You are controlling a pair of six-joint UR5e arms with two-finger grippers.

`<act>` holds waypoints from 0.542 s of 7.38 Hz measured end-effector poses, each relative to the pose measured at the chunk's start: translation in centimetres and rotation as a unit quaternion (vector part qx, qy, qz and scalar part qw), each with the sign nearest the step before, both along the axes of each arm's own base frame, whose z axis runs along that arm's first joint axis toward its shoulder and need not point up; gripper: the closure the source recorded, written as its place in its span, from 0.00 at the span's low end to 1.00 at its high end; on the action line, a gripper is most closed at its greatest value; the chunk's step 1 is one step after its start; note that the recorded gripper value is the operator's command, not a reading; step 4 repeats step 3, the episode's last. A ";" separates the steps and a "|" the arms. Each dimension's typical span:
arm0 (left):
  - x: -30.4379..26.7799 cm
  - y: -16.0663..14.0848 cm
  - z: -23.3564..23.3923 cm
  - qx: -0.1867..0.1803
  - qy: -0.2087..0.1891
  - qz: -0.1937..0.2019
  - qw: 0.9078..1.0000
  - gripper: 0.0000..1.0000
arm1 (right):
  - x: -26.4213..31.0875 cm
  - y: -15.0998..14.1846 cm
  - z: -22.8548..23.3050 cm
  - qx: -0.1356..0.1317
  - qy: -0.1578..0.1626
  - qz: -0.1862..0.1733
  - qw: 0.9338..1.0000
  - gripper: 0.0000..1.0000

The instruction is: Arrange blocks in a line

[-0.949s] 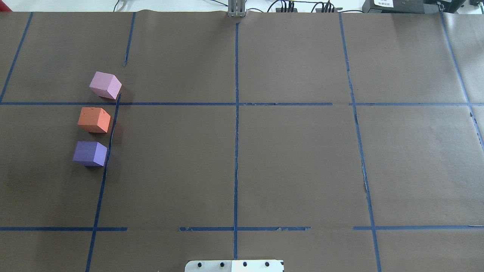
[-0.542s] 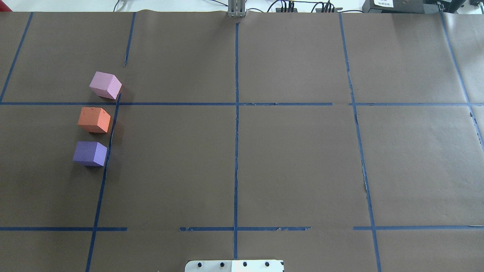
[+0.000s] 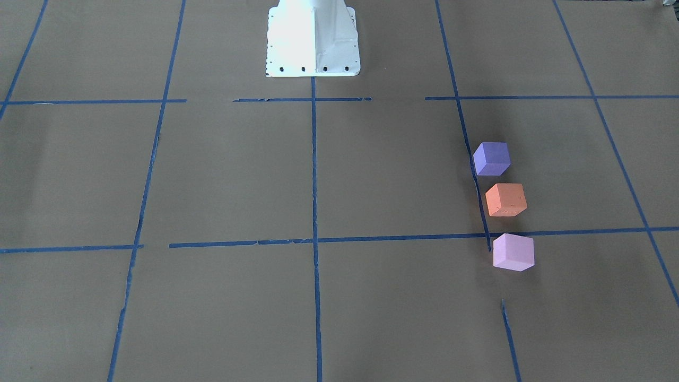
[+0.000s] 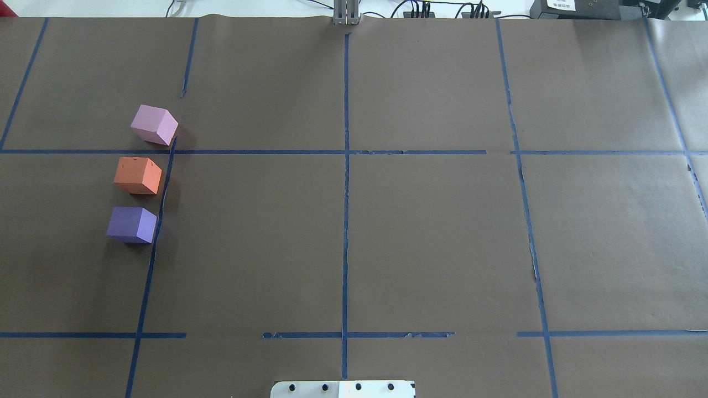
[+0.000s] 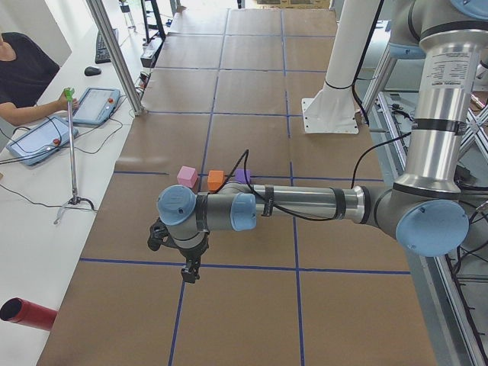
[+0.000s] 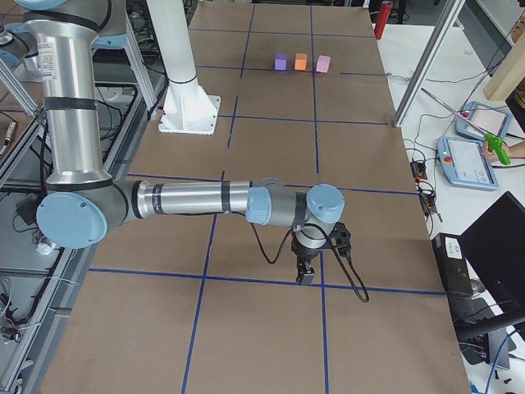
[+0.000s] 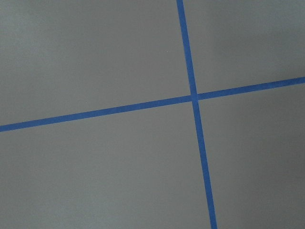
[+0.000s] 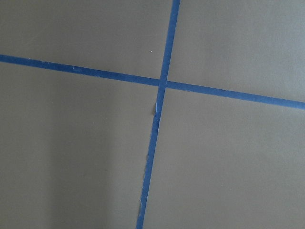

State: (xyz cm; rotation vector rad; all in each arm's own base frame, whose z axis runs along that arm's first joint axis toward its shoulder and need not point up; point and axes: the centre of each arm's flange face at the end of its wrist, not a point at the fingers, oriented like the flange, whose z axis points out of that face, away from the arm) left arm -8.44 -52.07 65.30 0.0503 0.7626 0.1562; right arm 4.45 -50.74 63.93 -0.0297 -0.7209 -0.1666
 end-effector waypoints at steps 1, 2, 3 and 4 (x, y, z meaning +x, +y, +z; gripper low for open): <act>0.0 0.0 -0.1 0.000 0.000 0.000 1.000 0.00 | 0.0 0.0 0.0 0.000 0.000 0.000 1.000 0.00; 0.0 -0.1 -0.1 0.000 0.000 0.000 1.000 0.00 | 0.0 0.0 0.0 0.000 0.000 0.000 1.000 0.00; 0.1 -0.1 -0.1 0.000 0.000 0.001 1.000 0.00 | 0.0 0.0 0.0 0.000 0.000 0.000 1.000 0.00; 0.1 -0.1 -0.1 0.000 0.000 0.001 1.000 0.00 | 0.0 0.0 0.0 0.000 0.000 0.000 1.000 0.00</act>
